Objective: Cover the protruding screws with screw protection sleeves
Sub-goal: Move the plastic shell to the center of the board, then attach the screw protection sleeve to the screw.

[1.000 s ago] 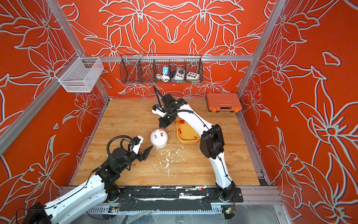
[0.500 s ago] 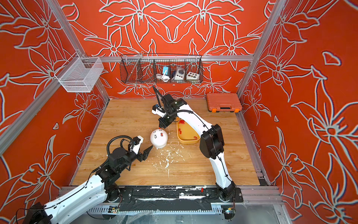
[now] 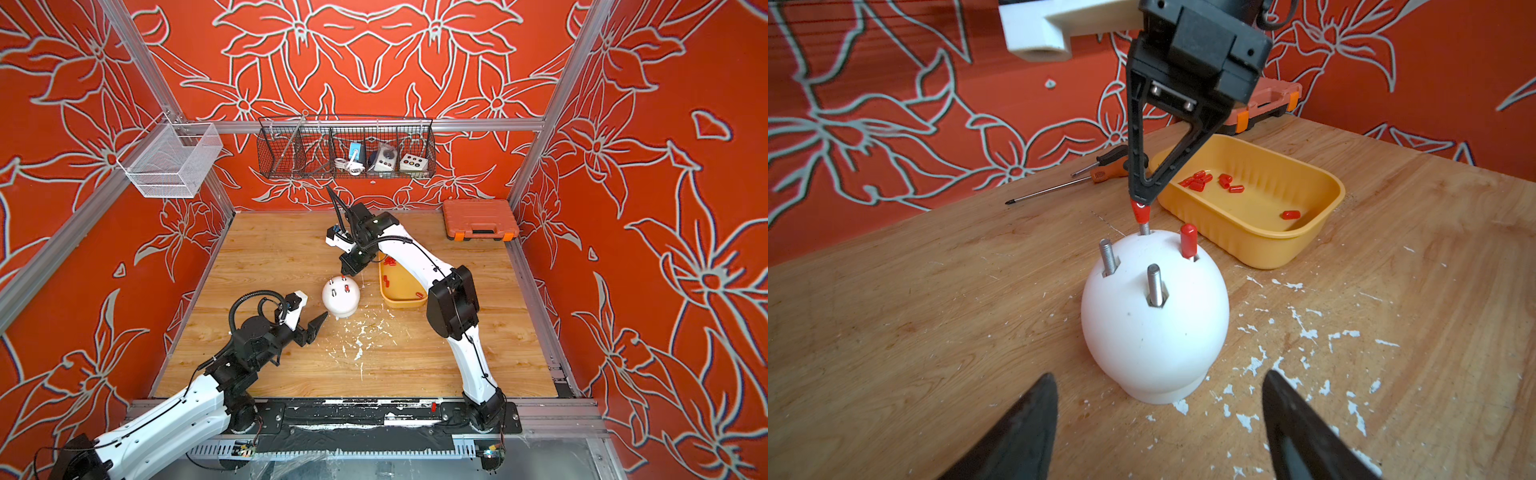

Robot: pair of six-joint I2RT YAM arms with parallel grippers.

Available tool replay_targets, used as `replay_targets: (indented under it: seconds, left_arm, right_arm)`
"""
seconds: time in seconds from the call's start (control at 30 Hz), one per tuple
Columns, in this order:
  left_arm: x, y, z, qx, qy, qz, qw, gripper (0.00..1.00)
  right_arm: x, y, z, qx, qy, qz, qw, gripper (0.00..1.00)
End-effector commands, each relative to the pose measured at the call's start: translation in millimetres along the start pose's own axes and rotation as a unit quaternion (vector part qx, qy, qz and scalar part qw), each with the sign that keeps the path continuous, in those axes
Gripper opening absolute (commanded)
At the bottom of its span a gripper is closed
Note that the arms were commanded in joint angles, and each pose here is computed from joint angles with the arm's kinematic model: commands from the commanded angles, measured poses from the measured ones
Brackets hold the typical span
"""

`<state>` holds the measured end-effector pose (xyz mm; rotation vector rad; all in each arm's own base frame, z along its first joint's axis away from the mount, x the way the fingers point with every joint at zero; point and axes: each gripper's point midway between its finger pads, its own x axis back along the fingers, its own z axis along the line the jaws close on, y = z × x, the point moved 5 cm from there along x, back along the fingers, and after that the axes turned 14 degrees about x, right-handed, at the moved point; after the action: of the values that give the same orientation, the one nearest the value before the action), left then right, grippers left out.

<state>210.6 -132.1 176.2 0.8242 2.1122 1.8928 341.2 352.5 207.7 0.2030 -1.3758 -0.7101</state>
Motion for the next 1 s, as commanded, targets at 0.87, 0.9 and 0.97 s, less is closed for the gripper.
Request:
replay_targets:
  seconds: [0.87,0.9,0.97]
  left_arm:
    - [1,11,0,0.002,0.004,-0.016,1.0,0.75]
    - [1,11,1,0.002,0.005,-0.017,1.0,0.75]
    - [1,11,1,0.003,0.005,-0.018,1.0,0.75]
  right_arm:
    - [14,-53,-31,-0.123,-0.103,0.049,0.986,0.0]
    - [16,-55,-31,-0.126,-0.105,0.047,0.985,0.0]
    - [19,-57,-33,-0.134,-0.113,0.043,0.984,0.0]
